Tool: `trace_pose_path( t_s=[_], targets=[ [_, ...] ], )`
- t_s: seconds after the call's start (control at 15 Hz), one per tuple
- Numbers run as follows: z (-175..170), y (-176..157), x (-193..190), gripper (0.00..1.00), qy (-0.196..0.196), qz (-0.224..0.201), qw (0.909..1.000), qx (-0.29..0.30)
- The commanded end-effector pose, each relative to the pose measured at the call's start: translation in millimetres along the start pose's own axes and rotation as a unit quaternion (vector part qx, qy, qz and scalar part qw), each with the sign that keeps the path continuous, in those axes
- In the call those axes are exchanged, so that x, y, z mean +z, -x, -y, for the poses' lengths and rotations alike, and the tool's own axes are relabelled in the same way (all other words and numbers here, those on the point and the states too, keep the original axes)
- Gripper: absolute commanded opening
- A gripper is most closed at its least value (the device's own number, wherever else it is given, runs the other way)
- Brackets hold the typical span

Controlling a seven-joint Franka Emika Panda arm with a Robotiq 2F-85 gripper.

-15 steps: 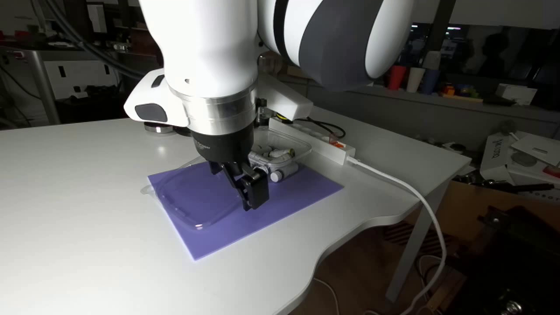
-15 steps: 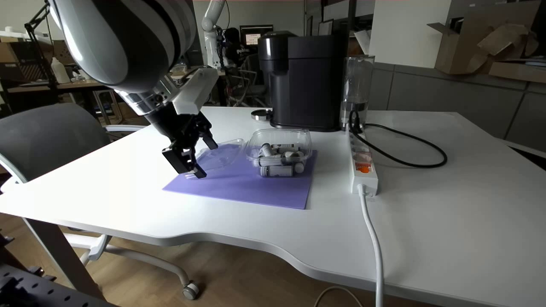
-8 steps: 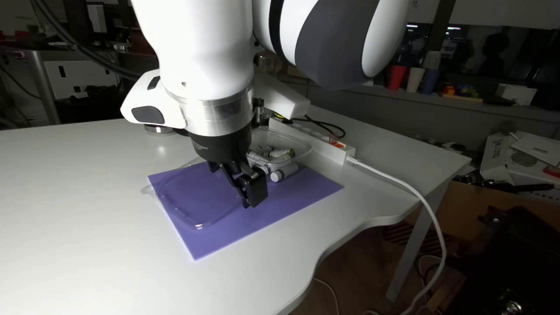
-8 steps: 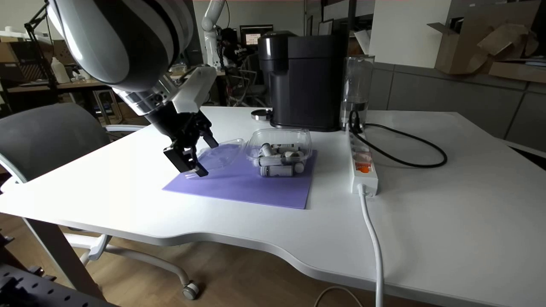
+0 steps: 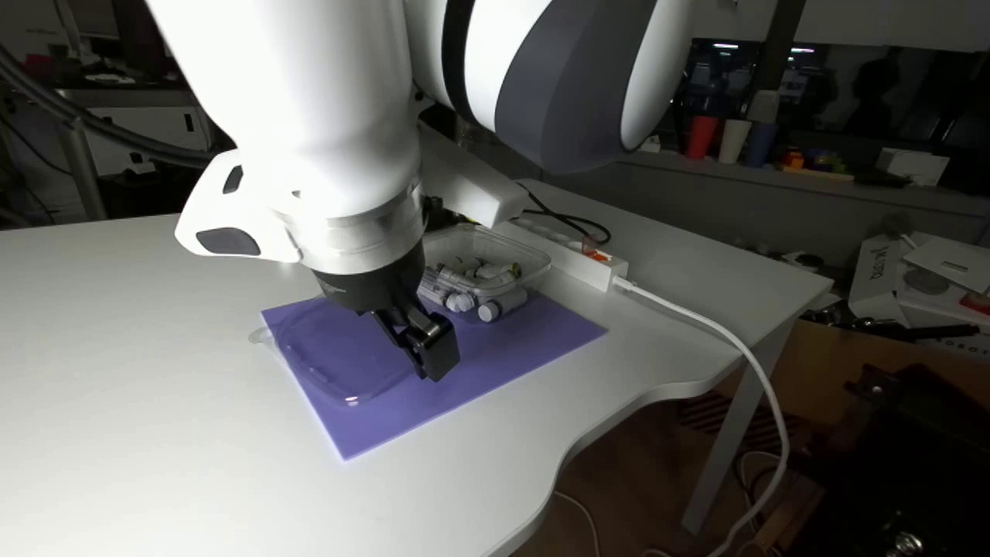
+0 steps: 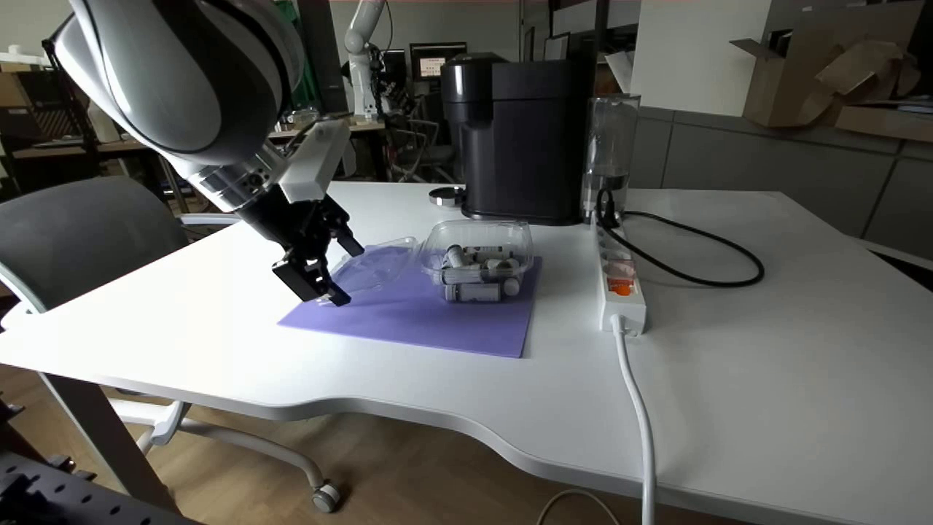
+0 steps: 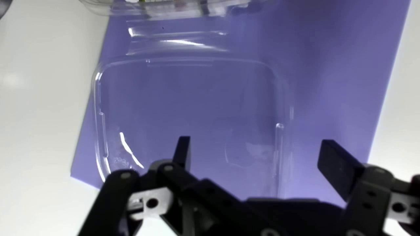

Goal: Close the lid of the clear bowl

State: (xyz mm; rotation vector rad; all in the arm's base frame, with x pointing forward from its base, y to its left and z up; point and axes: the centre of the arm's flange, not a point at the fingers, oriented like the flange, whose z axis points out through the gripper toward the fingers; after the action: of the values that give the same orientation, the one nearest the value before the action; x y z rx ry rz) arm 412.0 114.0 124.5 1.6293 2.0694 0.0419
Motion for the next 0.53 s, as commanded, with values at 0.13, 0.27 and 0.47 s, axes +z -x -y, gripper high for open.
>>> trace_pose_path(
  t_s=[0.13,0.27,0.47],
  targets=[
    [6.9,-5.9,20.8,1.0,0.011,0.021,0.9997,0.008],
    [6.1,-8.8,27.4,1.0,0.012,0.029,0.9995,0.006],
    [6.2,-16.3,30.9,1.0,0.021,0.037,0.9991,0.001]
  ],
)
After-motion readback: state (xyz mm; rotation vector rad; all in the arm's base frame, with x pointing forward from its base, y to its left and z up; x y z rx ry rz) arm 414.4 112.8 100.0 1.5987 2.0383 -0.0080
